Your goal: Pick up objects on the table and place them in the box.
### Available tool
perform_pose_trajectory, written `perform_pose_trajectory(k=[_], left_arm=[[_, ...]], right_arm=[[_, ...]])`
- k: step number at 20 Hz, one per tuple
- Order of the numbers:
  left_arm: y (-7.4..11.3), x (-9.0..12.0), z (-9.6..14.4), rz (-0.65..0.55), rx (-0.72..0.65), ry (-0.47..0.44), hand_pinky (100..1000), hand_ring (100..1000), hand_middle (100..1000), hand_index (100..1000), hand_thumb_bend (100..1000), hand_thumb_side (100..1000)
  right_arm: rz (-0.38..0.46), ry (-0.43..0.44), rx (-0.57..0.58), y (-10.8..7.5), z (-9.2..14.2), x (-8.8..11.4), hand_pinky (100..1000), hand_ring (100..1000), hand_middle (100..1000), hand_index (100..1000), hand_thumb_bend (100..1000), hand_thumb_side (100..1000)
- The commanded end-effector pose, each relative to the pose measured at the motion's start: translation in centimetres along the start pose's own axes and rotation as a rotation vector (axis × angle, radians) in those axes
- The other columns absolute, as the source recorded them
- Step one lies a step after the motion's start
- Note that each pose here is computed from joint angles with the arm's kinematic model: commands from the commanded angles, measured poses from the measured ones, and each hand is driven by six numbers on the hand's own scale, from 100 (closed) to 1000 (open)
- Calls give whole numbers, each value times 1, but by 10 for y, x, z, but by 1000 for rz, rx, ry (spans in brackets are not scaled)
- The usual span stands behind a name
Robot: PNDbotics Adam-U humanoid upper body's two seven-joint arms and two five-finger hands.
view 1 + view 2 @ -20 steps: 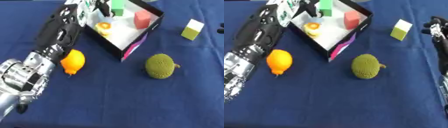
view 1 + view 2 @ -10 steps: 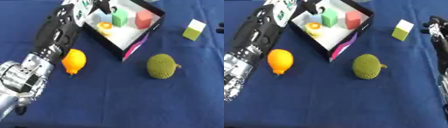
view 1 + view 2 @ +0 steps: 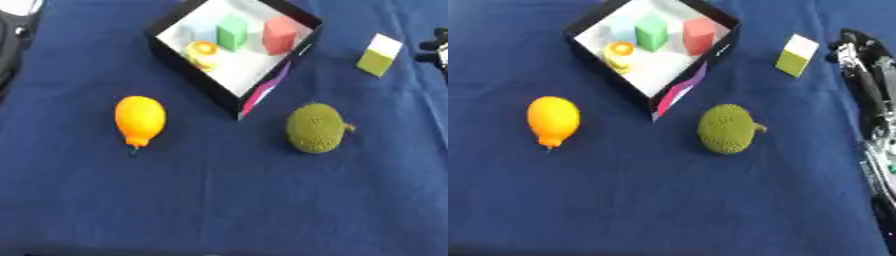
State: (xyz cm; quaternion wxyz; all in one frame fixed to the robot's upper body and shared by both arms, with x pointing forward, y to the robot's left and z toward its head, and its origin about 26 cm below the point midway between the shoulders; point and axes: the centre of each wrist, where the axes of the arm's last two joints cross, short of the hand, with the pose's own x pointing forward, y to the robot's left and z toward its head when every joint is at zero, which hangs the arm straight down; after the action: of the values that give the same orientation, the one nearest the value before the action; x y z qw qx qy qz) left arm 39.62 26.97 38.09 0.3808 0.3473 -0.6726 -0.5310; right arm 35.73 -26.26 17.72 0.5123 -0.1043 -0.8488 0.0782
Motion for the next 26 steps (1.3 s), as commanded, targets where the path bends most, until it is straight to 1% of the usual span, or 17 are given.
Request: perform_pose_trajectory(k=[1,6,9,11,13,14,15,16,17,19,23,26], left_arm=[[23,12,39,-45,-15,-33,801,832,797,852,326,202],[2,17,81,-36,-149,-23,798,830,809,863,331,273],[-9,23,102,-29,-211,-25,801,833,834,884,338,315],[-17,25,112,-28,-253,-21,804,836,846,892,364,335],[-24,22,117,-28,-296,-13,806,838,854,894,377,358],[-28,20,118,-28,-319,-8,805,836,856,895,407,336],[-31,19,119,-28,-338,-3,805,834,858,893,388,386],[-34,18,120,-28,-360,7,804,832,858,893,413,360],[-37,16,121,-28,-380,17,803,828,857,890,405,405],[-45,15,121,-24,-420,39,804,828,856,887,425,420],[-58,12,119,-31,-455,97,805,827,848,880,461,410],[-66,6,113,-55,-442,146,812,834,857,896,503,367]], right_arm=[[35,-30,-19,-12,-3,8,983,764,719,859,100,704],[37,-42,-24,-13,-4,11,983,765,721,860,100,700],[35,-47,-31,-14,-4,12,984,766,722,861,100,699],[34,-50,-37,-15,-5,13,984,767,723,861,100,698],[33,-52,-41,-15,-5,13,984,766,722,861,100,697],[33,-52,-42,-15,-4,13,984,766,722,861,100,694],[33,-52,-41,-15,-4,13,984,766,722,861,100,696],[33,-52,-41,-15,-4,13,984,766,722,861,100,695],[33,-52,-41,-15,-4,13,984,766,722,861,100,695],[33,-51,-41,-15,-4,13,984,766,722,860,100,695],[31,-51,-40,-15,-4,13,984,766,722,860,100,695],[30,-49,-38,-14,-4,13,984,766,722,860,100,696]])
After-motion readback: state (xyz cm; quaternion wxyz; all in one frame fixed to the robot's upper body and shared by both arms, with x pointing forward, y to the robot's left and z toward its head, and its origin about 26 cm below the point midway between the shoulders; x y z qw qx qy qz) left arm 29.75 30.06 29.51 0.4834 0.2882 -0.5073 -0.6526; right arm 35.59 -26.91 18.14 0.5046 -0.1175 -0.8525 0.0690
